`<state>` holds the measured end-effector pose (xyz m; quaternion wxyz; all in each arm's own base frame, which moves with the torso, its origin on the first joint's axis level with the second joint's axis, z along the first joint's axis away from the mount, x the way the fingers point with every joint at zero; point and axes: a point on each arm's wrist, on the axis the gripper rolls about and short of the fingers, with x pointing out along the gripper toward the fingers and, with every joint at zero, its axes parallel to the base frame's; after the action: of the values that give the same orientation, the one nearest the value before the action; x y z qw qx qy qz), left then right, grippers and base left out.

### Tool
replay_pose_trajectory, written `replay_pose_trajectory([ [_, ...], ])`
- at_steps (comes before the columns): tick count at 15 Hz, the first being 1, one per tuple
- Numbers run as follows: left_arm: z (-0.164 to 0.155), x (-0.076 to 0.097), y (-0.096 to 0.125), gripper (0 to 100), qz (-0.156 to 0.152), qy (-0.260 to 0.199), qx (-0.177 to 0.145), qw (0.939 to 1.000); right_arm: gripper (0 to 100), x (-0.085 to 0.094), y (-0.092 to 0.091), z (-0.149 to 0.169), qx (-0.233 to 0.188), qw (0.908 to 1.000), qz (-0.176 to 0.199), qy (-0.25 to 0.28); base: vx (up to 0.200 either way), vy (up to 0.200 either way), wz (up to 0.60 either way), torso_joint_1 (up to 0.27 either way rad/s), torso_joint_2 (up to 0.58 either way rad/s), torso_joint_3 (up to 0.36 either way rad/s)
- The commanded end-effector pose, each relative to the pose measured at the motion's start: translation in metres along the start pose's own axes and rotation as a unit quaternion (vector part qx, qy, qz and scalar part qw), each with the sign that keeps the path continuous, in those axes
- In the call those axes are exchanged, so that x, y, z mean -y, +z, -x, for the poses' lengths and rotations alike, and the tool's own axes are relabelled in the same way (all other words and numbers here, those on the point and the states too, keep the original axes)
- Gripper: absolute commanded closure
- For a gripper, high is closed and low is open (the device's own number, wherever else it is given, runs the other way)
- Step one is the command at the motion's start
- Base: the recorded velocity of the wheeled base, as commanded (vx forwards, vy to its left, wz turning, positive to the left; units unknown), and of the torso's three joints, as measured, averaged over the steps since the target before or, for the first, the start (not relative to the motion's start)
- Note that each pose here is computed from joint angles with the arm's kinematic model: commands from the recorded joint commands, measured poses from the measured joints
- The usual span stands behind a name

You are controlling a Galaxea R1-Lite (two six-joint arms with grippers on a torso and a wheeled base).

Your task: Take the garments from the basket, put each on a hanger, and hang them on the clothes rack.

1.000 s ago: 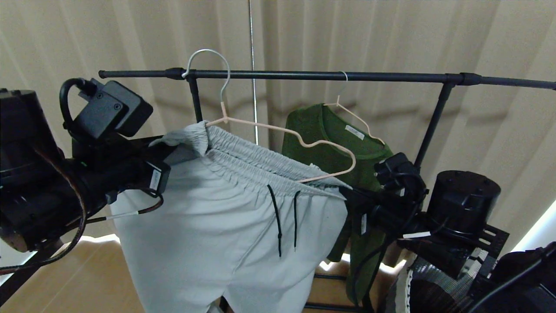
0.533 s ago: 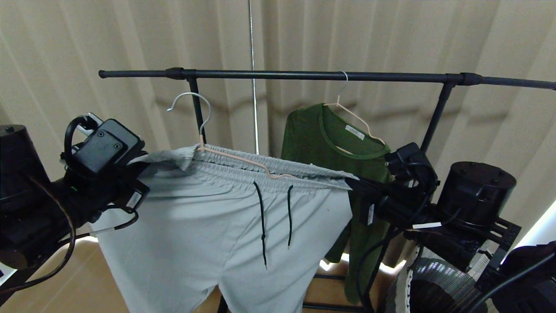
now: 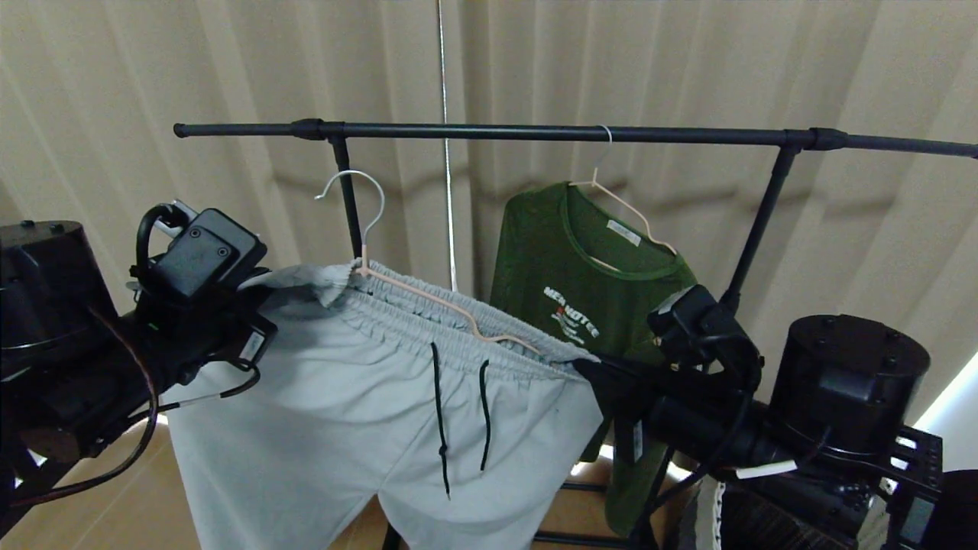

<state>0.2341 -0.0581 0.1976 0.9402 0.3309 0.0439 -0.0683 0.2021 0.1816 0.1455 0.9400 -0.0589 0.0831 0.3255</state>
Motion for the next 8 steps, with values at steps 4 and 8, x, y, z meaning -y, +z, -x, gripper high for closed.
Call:
replay_pose_trajectory([
  [4, -0.003, 0.009, 0.002, 100, 0.009, -0.018, 0.003, 0.9998, 0, -0.016, 0.016, 0.022, 0.016, 0.9984, 0.005, 0.053, 0.0, 0.0, 0.0, 0.0, 0.0, 0.0],
  [8, 0.003, 0.031, 0.018, 100, 0.052, -0.043, 0.02, 0.9975, 0, -0.021, 0.021, 0.015, 0.028, 0.9978, 0.008, 0.06, 0.0, 0.0, 0.0, 0.0, 0.0, 0.0],
])
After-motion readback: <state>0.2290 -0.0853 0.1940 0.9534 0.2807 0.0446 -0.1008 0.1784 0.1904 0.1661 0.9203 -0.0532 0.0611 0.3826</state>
